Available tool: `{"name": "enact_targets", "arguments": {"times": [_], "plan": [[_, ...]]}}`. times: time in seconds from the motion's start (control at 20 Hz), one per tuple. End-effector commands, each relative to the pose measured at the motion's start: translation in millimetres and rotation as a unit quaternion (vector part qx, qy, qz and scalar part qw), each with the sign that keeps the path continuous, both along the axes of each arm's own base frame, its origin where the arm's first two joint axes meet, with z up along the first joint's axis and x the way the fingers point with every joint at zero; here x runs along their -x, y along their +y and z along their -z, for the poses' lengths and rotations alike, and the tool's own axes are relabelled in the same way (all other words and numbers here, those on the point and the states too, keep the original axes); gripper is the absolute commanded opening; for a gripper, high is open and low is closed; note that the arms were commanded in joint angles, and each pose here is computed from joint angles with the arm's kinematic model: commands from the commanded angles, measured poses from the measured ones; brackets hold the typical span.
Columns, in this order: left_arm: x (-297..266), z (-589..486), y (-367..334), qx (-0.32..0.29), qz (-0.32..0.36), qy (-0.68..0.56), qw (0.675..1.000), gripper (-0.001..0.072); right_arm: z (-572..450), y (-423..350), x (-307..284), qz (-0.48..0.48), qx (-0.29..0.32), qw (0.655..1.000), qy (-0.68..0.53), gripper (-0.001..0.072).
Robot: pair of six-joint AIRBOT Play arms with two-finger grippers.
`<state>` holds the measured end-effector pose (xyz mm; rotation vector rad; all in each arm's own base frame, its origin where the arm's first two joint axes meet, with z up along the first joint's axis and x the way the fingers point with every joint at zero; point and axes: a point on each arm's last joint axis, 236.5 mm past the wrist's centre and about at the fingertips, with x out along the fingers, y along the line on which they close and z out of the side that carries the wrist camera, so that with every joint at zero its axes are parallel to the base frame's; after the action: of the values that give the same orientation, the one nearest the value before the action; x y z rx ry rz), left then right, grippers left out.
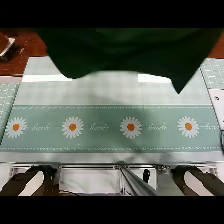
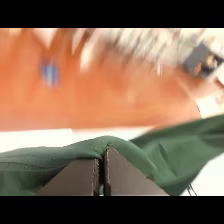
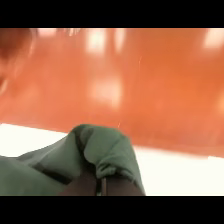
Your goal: Fold the shirts.
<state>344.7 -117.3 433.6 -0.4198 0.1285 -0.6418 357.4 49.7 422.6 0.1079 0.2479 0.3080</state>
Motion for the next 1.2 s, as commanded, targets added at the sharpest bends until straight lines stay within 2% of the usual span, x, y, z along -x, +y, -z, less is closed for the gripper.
{"name": "enact_targets", "arguments": {"times": [0.0,0.15,0.3,0.5,0.6,0.75,0.95,1.15], "plan": [[85,-99,2,-0.069,-0.052,-0.156,0.984,0.0021,-83,-1,103,0.041,0.047,0.990,-0.128,0.0021],[130,-110,13,-0.111,-0.106,-0.186,0.970,0.0021,-93,-2,162,0.065,0.065,0.984,-0.155,0.0021],[162,-106,21,-0.140,-0.142,-0.188,0.962,0.0021,-73,4,189,0.058,0.071,0.988,-0.122,0.0021],[164,-67,12,-0.176,-0.110,-0.126,0.970,0.0021,-11,13,171,0.027,0.058,0.998,-0.021,0.0021],[140,-22,13,-0.184,-0.089,-0.053,0.978,0.0021,39,22,148,-0.005,0.035,0.998,0.054,0.0021],[84,66,22,-0.161,-0.067,0.079,0.981,0.0021,107,30,112,-0.029,-0.017,0.990,0.134,0.0021],[8,193,31,-0.124,-0.042,0.247,0.960,0.0021,204,20,56,-0.015,-0.061,0.971,0.229,0.0021],[-75,274,26,-0.097,-0.051,0.310,0.944,0.0021,285,22,-16,-0.019,-0.089,0.954,0.287,0.0021]]}}
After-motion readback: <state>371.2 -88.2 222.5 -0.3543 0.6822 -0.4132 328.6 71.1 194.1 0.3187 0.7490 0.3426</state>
